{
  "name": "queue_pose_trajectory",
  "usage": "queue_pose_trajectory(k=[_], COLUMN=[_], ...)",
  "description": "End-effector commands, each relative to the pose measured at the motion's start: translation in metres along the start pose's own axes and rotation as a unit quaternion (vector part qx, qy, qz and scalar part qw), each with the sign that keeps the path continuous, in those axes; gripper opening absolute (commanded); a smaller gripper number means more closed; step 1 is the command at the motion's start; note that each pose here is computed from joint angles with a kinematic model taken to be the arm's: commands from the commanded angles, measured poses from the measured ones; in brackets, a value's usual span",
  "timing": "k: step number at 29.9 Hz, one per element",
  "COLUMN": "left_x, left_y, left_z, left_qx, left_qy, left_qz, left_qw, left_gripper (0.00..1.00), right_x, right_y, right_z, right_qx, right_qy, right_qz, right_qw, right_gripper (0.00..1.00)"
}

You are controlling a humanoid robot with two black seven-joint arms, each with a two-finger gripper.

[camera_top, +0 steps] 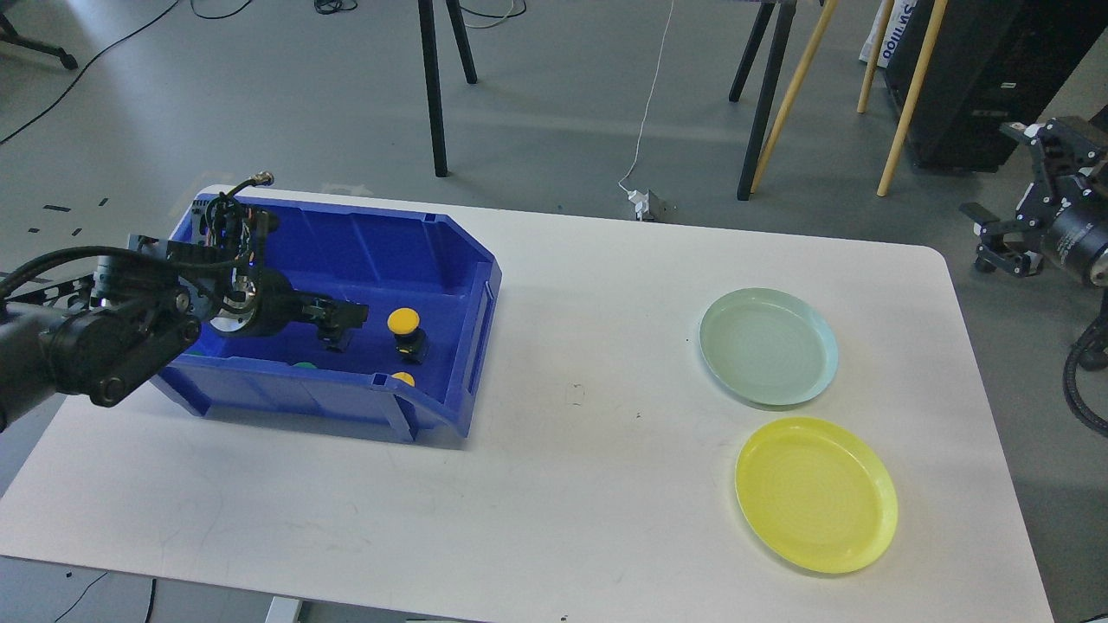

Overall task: Pass button and place on color plate
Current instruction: 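Reach the left gripper into the bin and grasp the green button, then lift the green button out of the bin with the left gripper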

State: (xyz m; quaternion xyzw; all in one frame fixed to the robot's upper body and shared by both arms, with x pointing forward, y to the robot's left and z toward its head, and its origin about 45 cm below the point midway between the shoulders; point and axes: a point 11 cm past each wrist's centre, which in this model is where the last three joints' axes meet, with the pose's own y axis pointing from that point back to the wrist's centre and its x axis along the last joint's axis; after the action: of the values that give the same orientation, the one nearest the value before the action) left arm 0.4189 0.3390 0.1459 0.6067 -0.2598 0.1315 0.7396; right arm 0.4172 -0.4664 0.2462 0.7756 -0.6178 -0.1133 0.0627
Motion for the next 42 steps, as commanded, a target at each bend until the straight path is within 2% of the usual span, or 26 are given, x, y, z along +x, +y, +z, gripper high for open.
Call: queue_pose_trajectory(k=[1, 13, 16, 24, 26, 30, 34, 37, 42], left_x=[-0.002, -0.006, -0.007, -0.012, -0.013, -0.012, -0.012, -0.01, -0.003], left_y=[-0.004, -0.016, -0.018, -0.022, -0.022, -0.022, -0.02, -0.019, -0.015], left_z=[-0.001, -0.005, -0.004, -0.003, -0.003, -0.003, -0.012, -0.012, -0.01], left_qx=[0.002, 0.01, 0.007, 0.004, 0.003, 0.002, 0.013, 0.009, -0.008], left_qy=[0.006, 0.025, 0.027, -0.005, -0.008, -0.006, 0.002, 0.005, 0.003], left_qz=[-0.002, -0.008, -0.01, -0.005, -0.005, -0.003, -0.001, 0.001, 0.011], left_qw=[1.0, 1.0, 1.0, 1.0, 1.0, 1.0, 1.0, 1.0, 1.0], left_gripper=[1.0, 1.0, 0.97, 0.77, 0.63, 0.4, 0.27, 0.23, 0.23], right_x=[0.0, -0.007, -0.007, -0.012, -0.012, -0.012, -0.014, -0.014, -0.017], right_y=[0.0, -0.005, -0.005, -0.008, -0.008, -0.008, -0.01, -0.01, -0.012], right_z=[0.003, 0.006, 0.005, 0.009, 0.009, 0.009, 0.01, 0.01, 0.011], right_qx=[-0.003, -0.008, -0.006, -0.007, -0.008, -0.008, -0.008, -0.008, -0.008], right_qy=[0.0, 0.007, 0.007, 0.005, 0.005, 0.005, 0.004, 0.003, 0.003], right_qz=[0.0, -0.008, -0.008, -0.013, -0.014, -0.014, -0.015, -0.016, -0.019], right_qw=[1.0, 1.0, 1.0, 1.0, 1.0, 1.0, 1.0, 1.0, 1.0], right_gripper=[0.99, 0.99, 0.99, 0.99, 0.99, 0.99, 0.99, 0.99, 0.99])
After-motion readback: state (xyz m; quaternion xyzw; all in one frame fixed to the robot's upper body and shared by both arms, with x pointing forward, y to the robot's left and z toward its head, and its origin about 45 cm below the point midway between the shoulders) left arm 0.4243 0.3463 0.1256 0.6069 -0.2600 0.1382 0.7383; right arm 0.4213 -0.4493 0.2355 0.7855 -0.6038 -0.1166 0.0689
